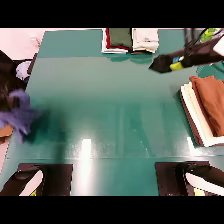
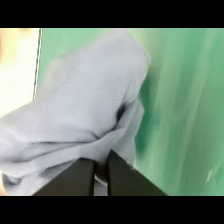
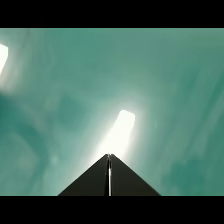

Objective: Fold the shirts.

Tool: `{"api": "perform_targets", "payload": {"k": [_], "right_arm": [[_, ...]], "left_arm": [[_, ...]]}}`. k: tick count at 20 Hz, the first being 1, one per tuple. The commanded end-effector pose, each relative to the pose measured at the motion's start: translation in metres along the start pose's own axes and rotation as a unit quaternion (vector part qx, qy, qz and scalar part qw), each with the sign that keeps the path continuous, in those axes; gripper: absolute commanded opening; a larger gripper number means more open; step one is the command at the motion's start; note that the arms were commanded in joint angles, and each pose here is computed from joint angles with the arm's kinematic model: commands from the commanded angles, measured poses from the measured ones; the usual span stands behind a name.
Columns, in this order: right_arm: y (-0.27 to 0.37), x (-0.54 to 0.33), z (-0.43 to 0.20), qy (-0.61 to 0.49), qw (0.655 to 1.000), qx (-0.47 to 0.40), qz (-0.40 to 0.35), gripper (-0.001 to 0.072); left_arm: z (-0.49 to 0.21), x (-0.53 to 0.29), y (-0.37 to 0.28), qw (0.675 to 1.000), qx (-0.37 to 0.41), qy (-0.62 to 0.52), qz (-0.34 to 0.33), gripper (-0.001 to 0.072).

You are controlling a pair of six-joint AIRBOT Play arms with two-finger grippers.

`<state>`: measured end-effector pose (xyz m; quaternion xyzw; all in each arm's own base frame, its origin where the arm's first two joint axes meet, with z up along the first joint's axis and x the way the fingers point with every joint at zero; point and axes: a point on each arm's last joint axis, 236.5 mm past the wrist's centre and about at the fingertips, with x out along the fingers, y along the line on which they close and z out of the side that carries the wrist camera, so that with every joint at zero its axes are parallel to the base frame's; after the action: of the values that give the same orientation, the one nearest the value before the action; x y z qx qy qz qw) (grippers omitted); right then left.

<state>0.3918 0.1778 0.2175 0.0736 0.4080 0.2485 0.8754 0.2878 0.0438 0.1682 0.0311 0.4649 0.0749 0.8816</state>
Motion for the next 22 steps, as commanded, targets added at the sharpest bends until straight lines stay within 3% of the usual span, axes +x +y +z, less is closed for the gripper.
{"api": "perform_targets", "payload": {"k": [1, 5, 9, 13, 15, 16, 17, 18, 22], "right_arm": [[0.006, -0.046, 0.048, -0.075, 0.997, -0.015, -0.006, 0.0019], [0.010, -0.086, 0.078, -0.131, 0.991, -0.026, -0.013, 0.0019], [0.011, -0.099, 0.087, -0.149, 0.988, -0.030, -0.016, 0.0019], [0.011, -0.098, 0.086, -0.145, 0.989, -0.030, -0.017, 0.0019], [0.010, -0.098, 0.086, -0.145, 0.989, -0.030, -0.017, 0.0019], [0.010, -0.098, 0.085, -0.144, 0.989, -0.030, -0.017, 0.0019], [0.010, -0.098, 0.085, -0.143, 0.989, -0.030, -0.017, 0.0019], [0.011, -0.098, 0.084, -0.142, 0.989, -0.030, -0.017, 0.0019], [0.010, -0.097, 0.081, -0.134, 0.990, -0.030, -0.017, 0.0019]], "left_arm": [[0.069, -0.099, -0.060, 0.985, 0.052, -0.142, -0.087, 0.0023], [0.094, -0.141, -0.125, 0.961, 0.120, -0.189, -0.165, 0.0022], [0.091, -0.115, -0.237, 0.933, 0.227, -0.155, -0.233, 0.0023], [0.009, -0.067, -0.378, 0.874, 0.374, -0.059, -0.305, 0.0027], [-0.032, -0.039, -0.416, 0.849, 0.428, -0.014, -0.309, 0.0030], [-0.044, -0.027, -0.427, 0.843, 0.441, 0.000, -0.308, 0.0168], [-0.050, -0.016, -0.433, 0.842, 0.444, 0.010, -0.305, 0.0505], [-0.048, -0.008, -0.434, 0.846, 0.439, 0.013, -0.302, 0.0606], [0.013, 0.039, -0.376, 0.899, 0.352, 0.022, -0.258, 0.0606]]}}
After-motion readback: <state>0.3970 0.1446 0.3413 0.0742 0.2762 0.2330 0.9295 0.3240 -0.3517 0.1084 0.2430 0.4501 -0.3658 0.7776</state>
